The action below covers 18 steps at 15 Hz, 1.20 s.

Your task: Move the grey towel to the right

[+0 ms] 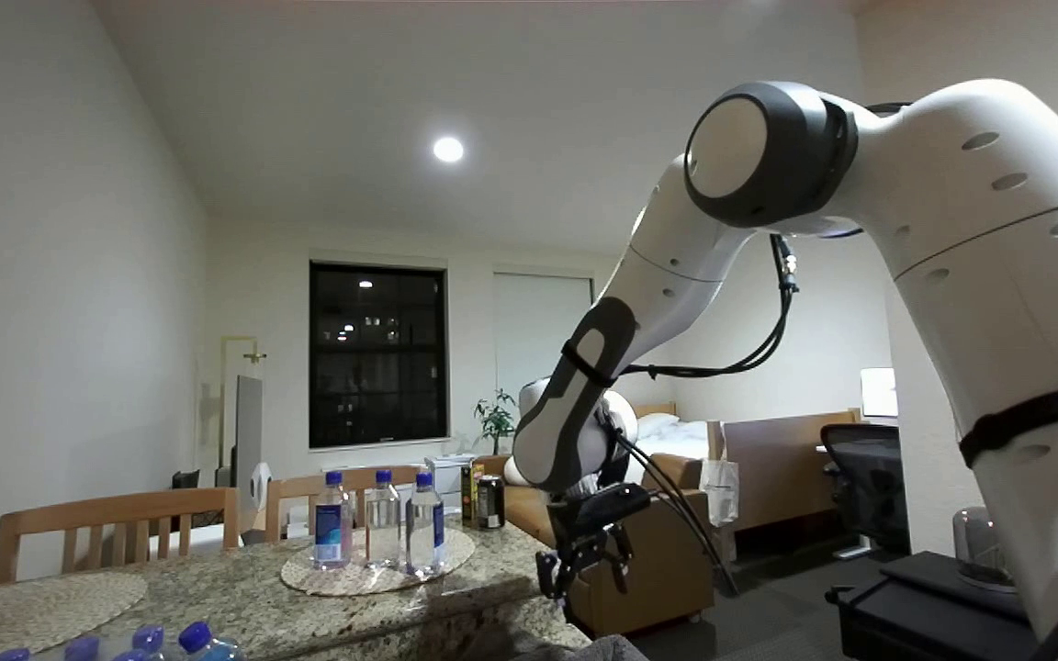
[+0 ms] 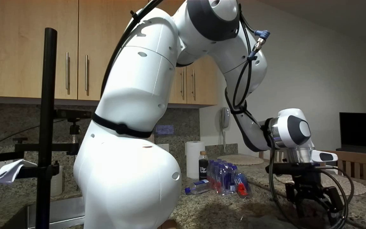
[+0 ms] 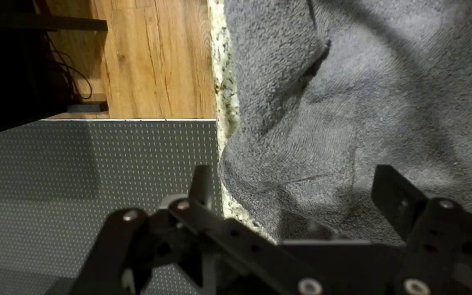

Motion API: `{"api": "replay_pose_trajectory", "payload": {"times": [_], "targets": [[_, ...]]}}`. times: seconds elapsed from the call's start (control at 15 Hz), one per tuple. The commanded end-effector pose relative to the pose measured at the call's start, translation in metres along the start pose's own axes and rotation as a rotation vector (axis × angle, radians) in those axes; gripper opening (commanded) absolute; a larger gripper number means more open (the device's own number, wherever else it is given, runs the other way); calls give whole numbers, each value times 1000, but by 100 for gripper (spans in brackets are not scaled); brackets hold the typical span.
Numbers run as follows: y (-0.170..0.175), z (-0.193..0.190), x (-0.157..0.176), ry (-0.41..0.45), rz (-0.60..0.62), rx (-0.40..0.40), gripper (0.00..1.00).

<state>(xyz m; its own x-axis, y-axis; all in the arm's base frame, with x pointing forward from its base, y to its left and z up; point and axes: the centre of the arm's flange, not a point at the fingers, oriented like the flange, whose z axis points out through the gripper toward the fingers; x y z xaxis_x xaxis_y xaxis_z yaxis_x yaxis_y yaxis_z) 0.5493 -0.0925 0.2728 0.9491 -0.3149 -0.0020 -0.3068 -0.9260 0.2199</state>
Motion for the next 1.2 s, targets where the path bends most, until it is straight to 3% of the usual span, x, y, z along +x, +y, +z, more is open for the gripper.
{"api": "replay_pose_trajectory", "payload": {"times": [0.0, 0.6, 1.13], "targets": [[-3, -15, -14, 3, 31, 23, 100], [-22, -36, -41, -2, 15, 79, 100], [-26, -45, -78, -76, 8, 85, 100]]}}
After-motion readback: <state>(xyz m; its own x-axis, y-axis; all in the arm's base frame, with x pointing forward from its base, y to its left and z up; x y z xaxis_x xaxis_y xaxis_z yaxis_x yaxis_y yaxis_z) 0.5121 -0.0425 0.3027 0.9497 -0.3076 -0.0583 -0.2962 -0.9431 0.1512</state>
